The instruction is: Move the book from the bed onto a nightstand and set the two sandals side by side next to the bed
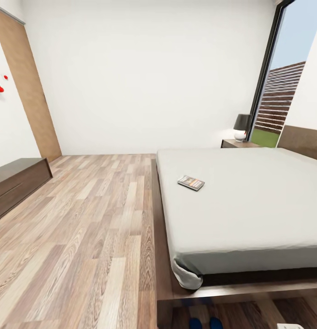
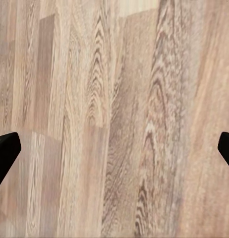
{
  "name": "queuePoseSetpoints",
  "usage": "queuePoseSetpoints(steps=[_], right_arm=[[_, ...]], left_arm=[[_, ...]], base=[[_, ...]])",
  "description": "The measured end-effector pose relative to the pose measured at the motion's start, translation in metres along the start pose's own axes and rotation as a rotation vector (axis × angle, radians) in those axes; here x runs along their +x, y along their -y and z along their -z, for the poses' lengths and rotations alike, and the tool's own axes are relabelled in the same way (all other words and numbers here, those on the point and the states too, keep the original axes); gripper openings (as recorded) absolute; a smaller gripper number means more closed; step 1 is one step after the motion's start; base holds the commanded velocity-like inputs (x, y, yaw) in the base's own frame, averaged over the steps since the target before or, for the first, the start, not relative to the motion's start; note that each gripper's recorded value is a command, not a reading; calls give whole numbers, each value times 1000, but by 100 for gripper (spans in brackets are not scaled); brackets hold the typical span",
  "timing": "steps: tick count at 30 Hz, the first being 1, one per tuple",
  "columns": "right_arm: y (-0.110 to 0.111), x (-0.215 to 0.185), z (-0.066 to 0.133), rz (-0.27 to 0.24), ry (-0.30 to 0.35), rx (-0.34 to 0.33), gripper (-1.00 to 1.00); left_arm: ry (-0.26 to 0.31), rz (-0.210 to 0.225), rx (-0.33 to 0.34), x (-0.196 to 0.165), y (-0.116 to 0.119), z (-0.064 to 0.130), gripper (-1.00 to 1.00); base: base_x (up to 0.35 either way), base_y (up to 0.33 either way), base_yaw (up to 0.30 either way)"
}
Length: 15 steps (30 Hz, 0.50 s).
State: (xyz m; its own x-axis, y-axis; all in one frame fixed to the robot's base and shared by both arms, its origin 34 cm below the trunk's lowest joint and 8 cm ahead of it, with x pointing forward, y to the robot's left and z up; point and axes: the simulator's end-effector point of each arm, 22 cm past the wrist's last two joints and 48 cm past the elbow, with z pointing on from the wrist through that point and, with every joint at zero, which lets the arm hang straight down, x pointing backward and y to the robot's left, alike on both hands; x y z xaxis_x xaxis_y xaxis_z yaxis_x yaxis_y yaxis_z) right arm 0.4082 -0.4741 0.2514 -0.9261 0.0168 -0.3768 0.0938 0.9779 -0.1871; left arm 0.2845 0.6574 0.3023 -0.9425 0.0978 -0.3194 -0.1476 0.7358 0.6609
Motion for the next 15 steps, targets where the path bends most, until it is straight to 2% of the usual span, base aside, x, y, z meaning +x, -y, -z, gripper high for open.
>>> queuePoseSetpoints(steps=[15], right_arm=[[4, -19, 27, 14, -3, -1, 100]], left_arm=[[-1, -2, 0, -18, -21, 20, 100]], base=[[0, 0, 0]])
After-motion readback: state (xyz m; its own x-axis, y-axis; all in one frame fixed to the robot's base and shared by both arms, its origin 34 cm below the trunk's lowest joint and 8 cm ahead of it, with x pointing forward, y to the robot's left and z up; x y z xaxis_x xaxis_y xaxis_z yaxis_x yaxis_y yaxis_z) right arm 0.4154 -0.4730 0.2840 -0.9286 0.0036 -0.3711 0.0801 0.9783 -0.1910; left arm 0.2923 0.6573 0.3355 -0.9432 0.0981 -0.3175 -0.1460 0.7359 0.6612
